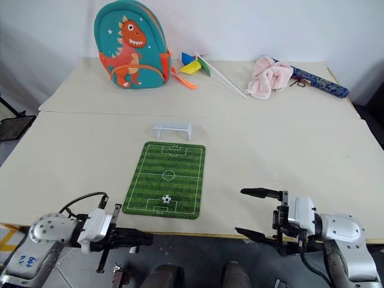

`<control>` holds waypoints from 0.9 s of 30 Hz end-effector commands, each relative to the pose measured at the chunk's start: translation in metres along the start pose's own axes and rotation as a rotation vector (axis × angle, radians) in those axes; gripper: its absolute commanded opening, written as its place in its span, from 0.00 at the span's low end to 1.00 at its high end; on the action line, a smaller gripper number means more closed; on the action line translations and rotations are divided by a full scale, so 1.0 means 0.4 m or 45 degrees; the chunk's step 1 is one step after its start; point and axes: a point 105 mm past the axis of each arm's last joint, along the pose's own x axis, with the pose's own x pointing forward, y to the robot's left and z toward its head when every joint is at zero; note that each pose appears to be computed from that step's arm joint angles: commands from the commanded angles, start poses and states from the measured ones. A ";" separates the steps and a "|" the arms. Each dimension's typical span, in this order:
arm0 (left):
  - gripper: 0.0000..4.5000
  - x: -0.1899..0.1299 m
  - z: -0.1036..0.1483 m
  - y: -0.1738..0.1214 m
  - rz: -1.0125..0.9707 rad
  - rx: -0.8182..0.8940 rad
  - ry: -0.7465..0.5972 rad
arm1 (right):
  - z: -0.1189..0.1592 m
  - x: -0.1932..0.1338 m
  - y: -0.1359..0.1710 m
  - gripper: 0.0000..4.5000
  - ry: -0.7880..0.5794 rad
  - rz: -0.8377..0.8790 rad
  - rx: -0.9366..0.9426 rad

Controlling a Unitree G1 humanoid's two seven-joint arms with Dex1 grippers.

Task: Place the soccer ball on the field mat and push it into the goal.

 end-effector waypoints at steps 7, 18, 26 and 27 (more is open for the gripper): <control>0.01 0.025 -0.016 0.036 0.010 0.012 0.043 | 0.050 0.020 0.021 1.00 -0.110 0.054 -0.045; 0.01 0.054 -0.032 0.098 0.073 -0.030 0.031 | 0.043 0.028 0.024 1.00 -0.112 0.038 -0.032; 0.01 0.080 -0.040 0.234 0.369 -0.070 -0.021 | 0.027 0.015 0.003 1.00 -0.080 -0.139 -0.039; 0.01 0.081 -0.036 0.245 0.394 -0.064 -0.033 | 0.026 0.014 -0.004 1.00 -0.078 -0.181 -0.051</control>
